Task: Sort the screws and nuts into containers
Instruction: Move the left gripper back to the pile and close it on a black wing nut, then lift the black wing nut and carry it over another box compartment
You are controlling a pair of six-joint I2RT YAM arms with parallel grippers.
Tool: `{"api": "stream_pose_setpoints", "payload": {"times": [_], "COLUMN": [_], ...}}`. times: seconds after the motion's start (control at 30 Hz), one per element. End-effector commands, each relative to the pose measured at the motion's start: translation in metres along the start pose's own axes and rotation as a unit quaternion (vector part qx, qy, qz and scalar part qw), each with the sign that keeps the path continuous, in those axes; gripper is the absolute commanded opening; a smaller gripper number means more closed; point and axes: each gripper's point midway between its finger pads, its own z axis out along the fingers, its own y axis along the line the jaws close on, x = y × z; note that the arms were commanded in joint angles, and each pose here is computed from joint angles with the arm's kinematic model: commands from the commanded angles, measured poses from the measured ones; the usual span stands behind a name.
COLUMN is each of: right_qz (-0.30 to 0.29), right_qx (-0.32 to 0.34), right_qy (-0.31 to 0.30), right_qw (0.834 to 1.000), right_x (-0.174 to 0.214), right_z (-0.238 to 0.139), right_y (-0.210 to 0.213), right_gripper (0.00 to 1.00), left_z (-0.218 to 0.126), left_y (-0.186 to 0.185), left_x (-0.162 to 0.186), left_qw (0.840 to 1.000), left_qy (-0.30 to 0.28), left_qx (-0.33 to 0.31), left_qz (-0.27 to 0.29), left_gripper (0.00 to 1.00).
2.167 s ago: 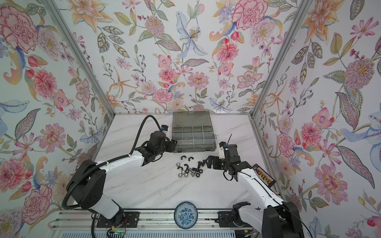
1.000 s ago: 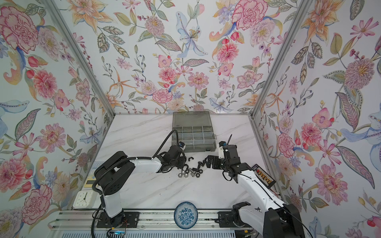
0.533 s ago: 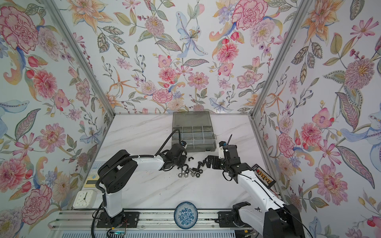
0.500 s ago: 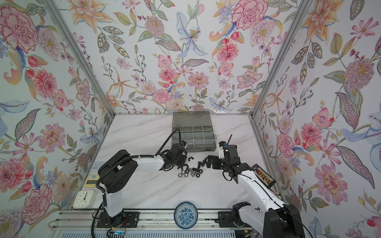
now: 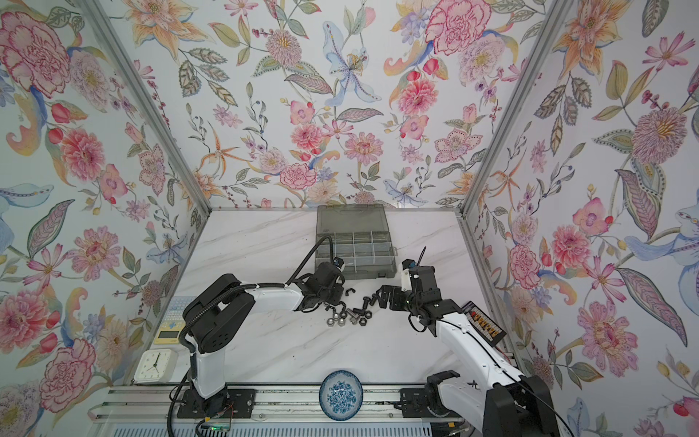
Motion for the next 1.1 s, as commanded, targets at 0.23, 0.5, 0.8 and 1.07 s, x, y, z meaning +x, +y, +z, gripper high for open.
{"api": "stream_pose_setpoints", "payload": {"times": [0.23,0.5,0.8,1.07], "right_qz": [-0.002,0.0,-0.001,-0.001], "right_qx": [0.003,0.006,0.007,0.008], "right_qy": [-0.004,-0.002,-0.002,-0.001], "right_qw": [1.0,1.0,1.0,1.0], "right_x": [0.0014,0.0036,0.0048,0.0059], "right_z": [-0.0002,0.0003,0.0005,0.0006], "right_y": [-0.0007,-0.0029,-0.0035,-0.004], "right_gripper": [0.99,0.99,0.99,0.99], "left_z": [0.0057,0.0053,0.006,0.0076], "left_y": [-0.0018,-0.0019,-0.0027,-0.0029], "left_x": [0.0078,0.0081,0.0078,0.0083], "left_qw": [1.0,0.999,0.999,0.999], "left_qy": [0.03,0.033,0.034,0.034], "left_qx": [0.005,0.003,0.004,0.005], "left_qz": [-0.002,0.0,-0.003,-0.006], "left_gripper": [0.26,0.21,0.17,0.13]}}
